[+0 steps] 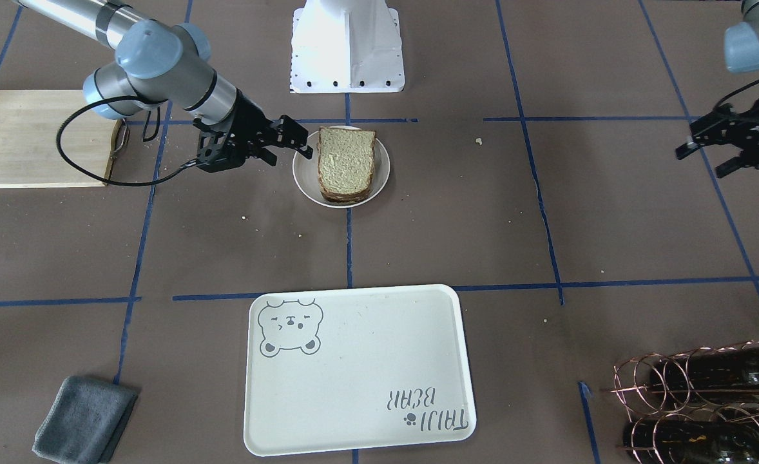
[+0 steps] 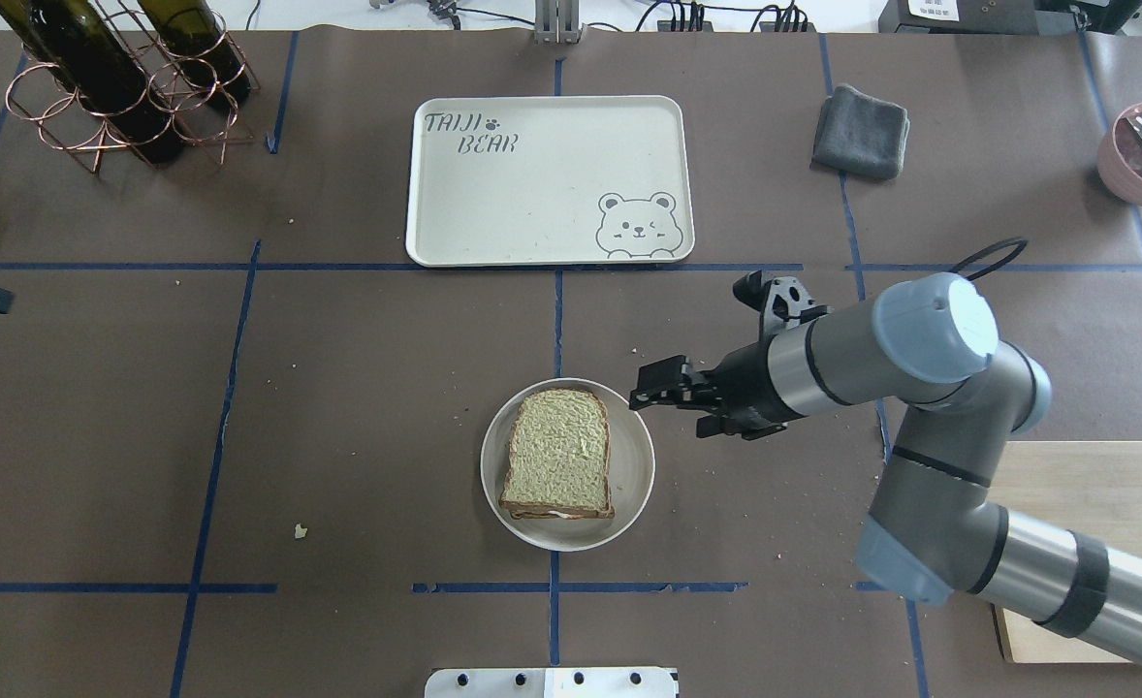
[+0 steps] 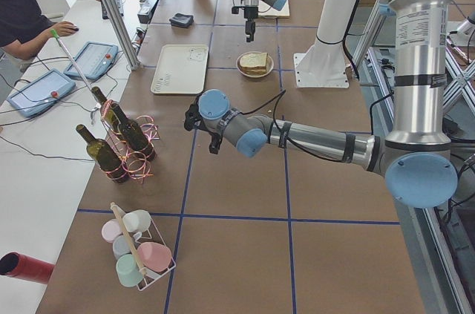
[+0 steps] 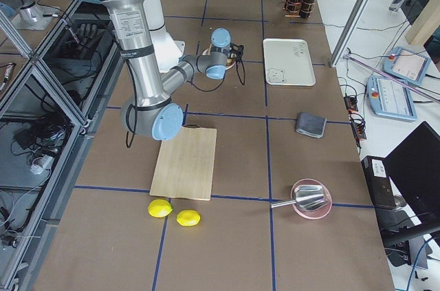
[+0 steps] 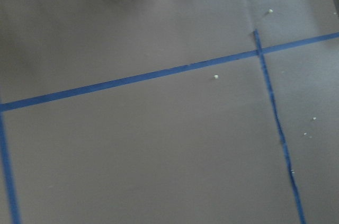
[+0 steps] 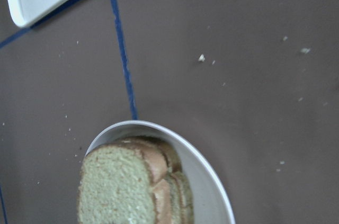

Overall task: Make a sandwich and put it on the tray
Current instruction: 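Open the right gripper and withdraw it from the sandwich while the left arm reaches in, then grasp the rim of the white plate with the left gripper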

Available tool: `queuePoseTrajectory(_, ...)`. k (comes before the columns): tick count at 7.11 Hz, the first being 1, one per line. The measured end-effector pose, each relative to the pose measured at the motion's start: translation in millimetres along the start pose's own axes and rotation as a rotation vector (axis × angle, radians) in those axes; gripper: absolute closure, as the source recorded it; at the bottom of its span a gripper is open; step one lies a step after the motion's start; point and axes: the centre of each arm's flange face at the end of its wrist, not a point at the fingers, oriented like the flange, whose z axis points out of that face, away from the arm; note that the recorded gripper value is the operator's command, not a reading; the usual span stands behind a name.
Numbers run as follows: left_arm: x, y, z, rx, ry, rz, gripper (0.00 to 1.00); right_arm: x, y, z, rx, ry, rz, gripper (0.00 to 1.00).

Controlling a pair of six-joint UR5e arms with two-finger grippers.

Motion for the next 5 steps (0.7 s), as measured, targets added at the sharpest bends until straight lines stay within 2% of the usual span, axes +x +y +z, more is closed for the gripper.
queuePoseTrajectory(1, 76.0, 1.0, 59.1, 0.002, 0.053, -0.097, 0.13, 24.5, -24.8, -35.0, 0.016, 0.013, 0.029, 0.0)
queuePoseTrajectory(2, 147.8, 10.3, 113.6, -0.008, 0.102, -0.19, 0.34, 45.1, -44.4, -62.4, 0.026, 0.024, 0.053, 0.0)
queuePoseTrajectory(3, 205.0, 24.5, 156.1, -0.027, 0.133, -0.268, 0.44, 60.3, -54.8, -76.9, 0.034, 0.035, 0.057, 0.0)
queuePoseTrajectory(5, 292.7, 63.7, 227.4, -0.023, 0.139, -0.383, 0.44, 73.0, -60.8, -82.5, 0.042, 0.048, 0.043, 0.0)
